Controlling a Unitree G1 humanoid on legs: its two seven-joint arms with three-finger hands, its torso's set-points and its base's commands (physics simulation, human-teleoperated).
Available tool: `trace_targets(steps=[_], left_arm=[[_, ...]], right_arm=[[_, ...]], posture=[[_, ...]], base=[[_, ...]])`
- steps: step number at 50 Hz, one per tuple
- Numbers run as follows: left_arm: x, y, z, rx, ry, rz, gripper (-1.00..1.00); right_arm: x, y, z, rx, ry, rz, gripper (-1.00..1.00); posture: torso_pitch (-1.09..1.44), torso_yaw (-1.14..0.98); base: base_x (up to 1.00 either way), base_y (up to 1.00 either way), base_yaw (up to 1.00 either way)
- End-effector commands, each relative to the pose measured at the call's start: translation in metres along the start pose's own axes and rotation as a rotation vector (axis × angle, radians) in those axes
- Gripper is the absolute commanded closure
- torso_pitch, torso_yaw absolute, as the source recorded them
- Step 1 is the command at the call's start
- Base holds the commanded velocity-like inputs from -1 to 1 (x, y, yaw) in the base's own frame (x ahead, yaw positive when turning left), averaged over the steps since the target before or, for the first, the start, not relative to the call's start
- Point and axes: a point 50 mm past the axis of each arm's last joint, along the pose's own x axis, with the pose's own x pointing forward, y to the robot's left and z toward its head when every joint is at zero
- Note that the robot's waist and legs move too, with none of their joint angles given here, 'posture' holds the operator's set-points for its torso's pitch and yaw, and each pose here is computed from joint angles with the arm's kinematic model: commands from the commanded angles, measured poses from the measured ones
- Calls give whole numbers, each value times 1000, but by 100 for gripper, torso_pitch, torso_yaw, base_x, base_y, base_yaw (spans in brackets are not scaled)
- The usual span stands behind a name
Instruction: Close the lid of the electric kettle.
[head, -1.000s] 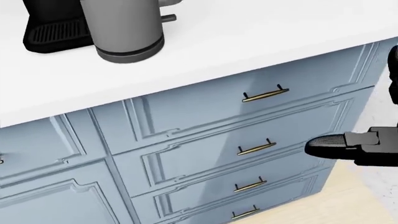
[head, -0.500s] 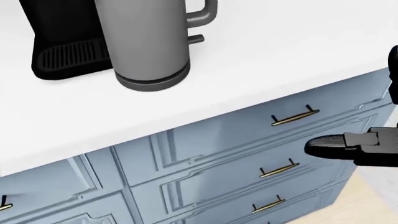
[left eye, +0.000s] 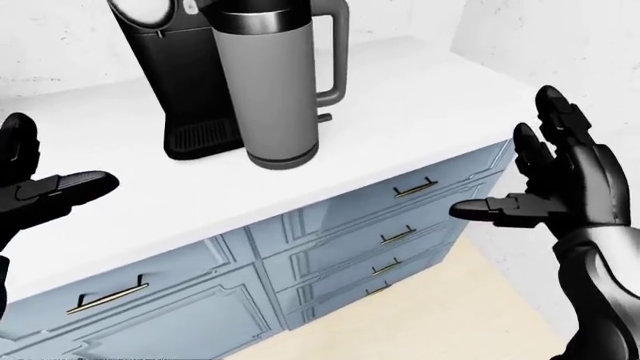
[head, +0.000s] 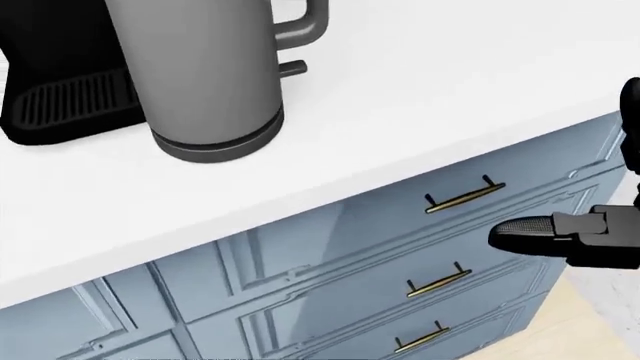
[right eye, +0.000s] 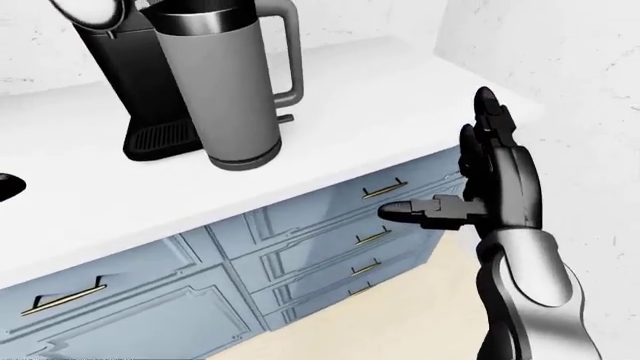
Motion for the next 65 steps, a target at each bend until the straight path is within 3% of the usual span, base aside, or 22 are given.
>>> trace_targets(steps=[1, 13, 22, 41, 65], left_arm=[[-2, -1, 14, 8, -79, -3, -100], [-2, -1, 14, 9, -79, -4, -100], [-2, -1, 14, 9, -78, -4, -100], [-2, -2, 15, 10, -79, -7, -100], [-2, -2, 12, 11, -77, -10, -100]], right_arm=[[-3, 0, 13, 30, -88, 1, -100], [-3, -2, 14, 43, -103, -13, -100], [-3, -1, 13, 9, -99, -19, -100], [-3, 0, 13, 6, -101, -15, -100], [2, -1, 9, -5, -53, -51, -100]], posture=[[0, 0], [0, 0], [0, 0], [0, 0], [0, 0]], base=[[0, 0, 0], [0, 0, 0], [0, 0, 11], [0, 0, 90], [0, 0, 0]])
